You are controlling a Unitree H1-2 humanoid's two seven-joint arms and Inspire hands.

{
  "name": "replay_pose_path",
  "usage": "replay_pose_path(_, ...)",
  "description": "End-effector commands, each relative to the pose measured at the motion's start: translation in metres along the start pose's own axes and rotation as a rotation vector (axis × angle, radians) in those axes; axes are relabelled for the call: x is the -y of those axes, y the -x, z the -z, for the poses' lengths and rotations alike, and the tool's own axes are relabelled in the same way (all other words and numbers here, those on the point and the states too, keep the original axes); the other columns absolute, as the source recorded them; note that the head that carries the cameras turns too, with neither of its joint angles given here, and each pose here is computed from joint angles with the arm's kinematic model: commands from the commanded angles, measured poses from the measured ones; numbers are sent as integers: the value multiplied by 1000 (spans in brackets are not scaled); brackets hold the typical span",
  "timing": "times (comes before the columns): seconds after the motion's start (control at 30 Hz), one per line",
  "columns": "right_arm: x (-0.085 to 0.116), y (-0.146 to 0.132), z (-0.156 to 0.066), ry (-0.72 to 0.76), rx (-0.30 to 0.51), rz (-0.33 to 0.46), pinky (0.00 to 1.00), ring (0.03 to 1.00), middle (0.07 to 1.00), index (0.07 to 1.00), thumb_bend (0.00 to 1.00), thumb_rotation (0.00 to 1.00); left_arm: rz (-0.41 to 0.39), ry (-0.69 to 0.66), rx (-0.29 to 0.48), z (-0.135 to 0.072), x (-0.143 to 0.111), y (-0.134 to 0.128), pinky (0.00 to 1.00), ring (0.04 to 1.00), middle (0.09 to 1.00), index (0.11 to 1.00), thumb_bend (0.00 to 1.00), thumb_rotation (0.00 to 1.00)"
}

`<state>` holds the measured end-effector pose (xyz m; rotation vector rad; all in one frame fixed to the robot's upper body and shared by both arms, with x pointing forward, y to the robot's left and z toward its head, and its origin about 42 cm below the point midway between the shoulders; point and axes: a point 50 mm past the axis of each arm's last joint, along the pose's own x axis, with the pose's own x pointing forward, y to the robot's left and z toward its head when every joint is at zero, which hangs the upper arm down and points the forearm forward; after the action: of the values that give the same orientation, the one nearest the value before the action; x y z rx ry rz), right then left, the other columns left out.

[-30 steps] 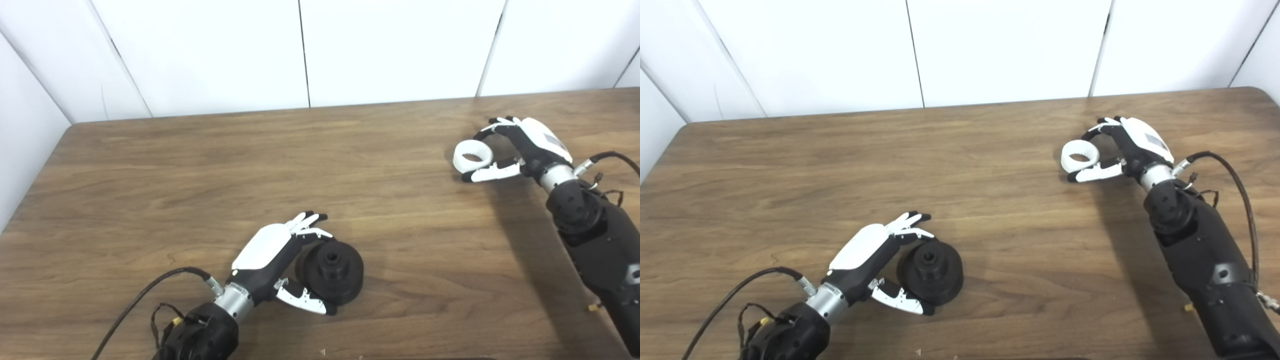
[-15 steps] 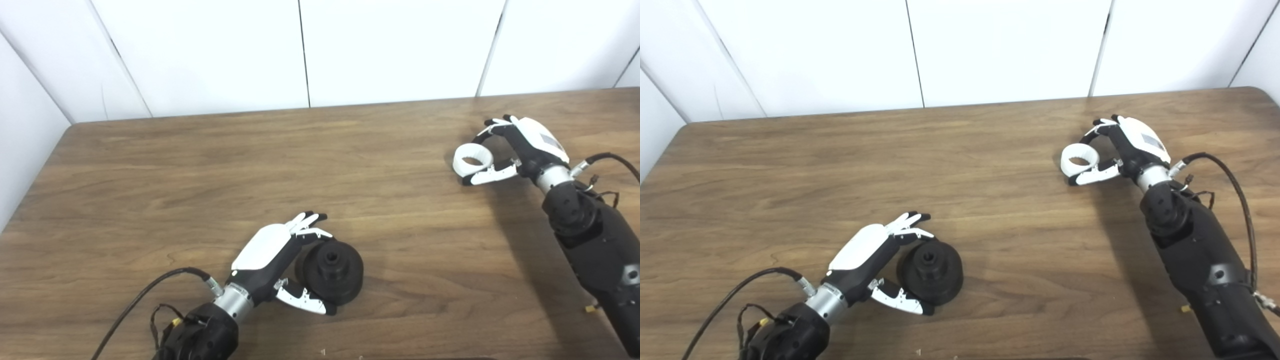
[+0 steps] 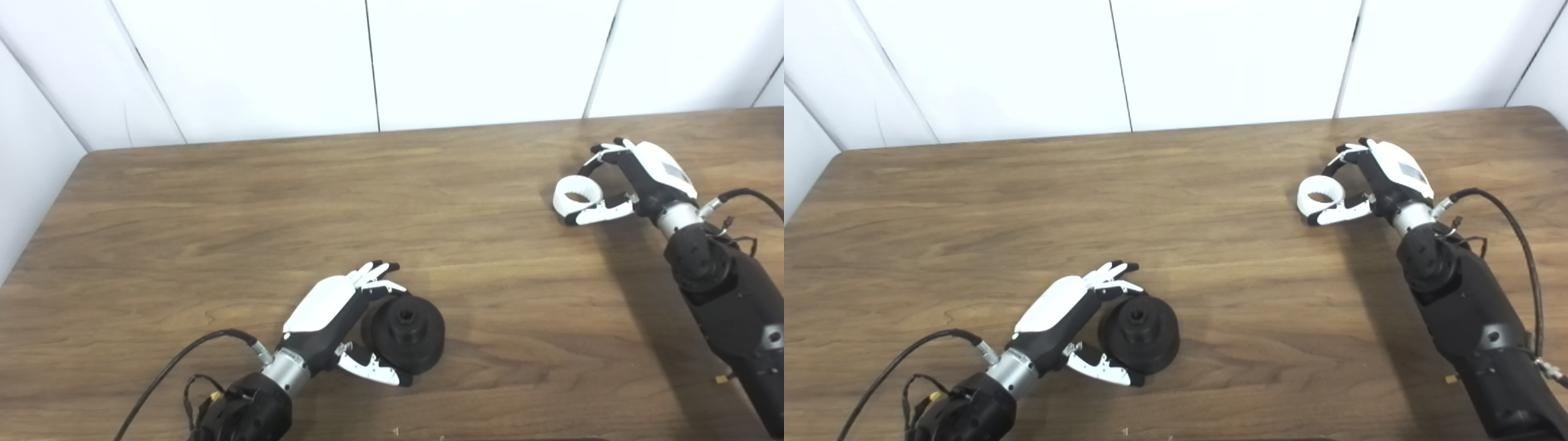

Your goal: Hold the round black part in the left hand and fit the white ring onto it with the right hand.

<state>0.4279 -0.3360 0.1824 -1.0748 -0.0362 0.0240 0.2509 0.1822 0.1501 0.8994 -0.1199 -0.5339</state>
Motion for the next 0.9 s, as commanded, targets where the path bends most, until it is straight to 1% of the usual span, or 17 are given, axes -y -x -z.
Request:
replay_pose_path(0.0, 26, -10, -12, 3, 59, 84, 993, 973, 864, 567, 847, 286, -10, -23, 10, -3, -5, 0, 976, 1000, 968, 703, 896, 206)
replay_pose_path(0.17, 27, -9, -13, 11, 58, 84, 979, 968, 857, 562, 826, 287, -7, -13, 11, -2, -5, -1, 969, 1000, 972, 701, 894, 197)
replay_pose_path(0.33, 29, -6, -17, 0, 61, 82, 944, 961, 850, 553, 807, 274, -8, -16, 15, -2, -5, -1, 959, 1000, 971, 701, 891, 200)
replay_pose_path(0.37, 30, -5, -18, -4, 63, 81, 943, 963, 852, 522, 669, 217, -9, -16, 16, -2, -4, -1, 959, 1000, 970, 700, 892, 201)
replay_pose_path(0.43, 33, -1, -23, -11, 72, 78, 937, 967, 854, 494, 543, 165, -10, -16, 17, -2, -4, -2, 972, 1000, 968, 700, 894, 200)
replay_pose_path(0.57, 39, 9, -37, -26, 93, 66, 938, 974, 858, 490, 525, 155, -9, -24, 12, -1, -2, -3, 962, 1000, 971, 701, 890, 204)
replay_pose_path(0.8, 47, 34, -69, -35, 180, 52, 947, 975, 852, 489, 525, 150, -12, -25, 12, 0, -1, -6, 970, 1000, 970, 700, 892, 202)
replay_pose_path(0.87, 48, 40, -77, -38, 211, 47, 920, 971, 851, 489, 525, 150, -12, -25, 12, 0, -1, -7, 975, 1000, 970, 700, 892, 205)
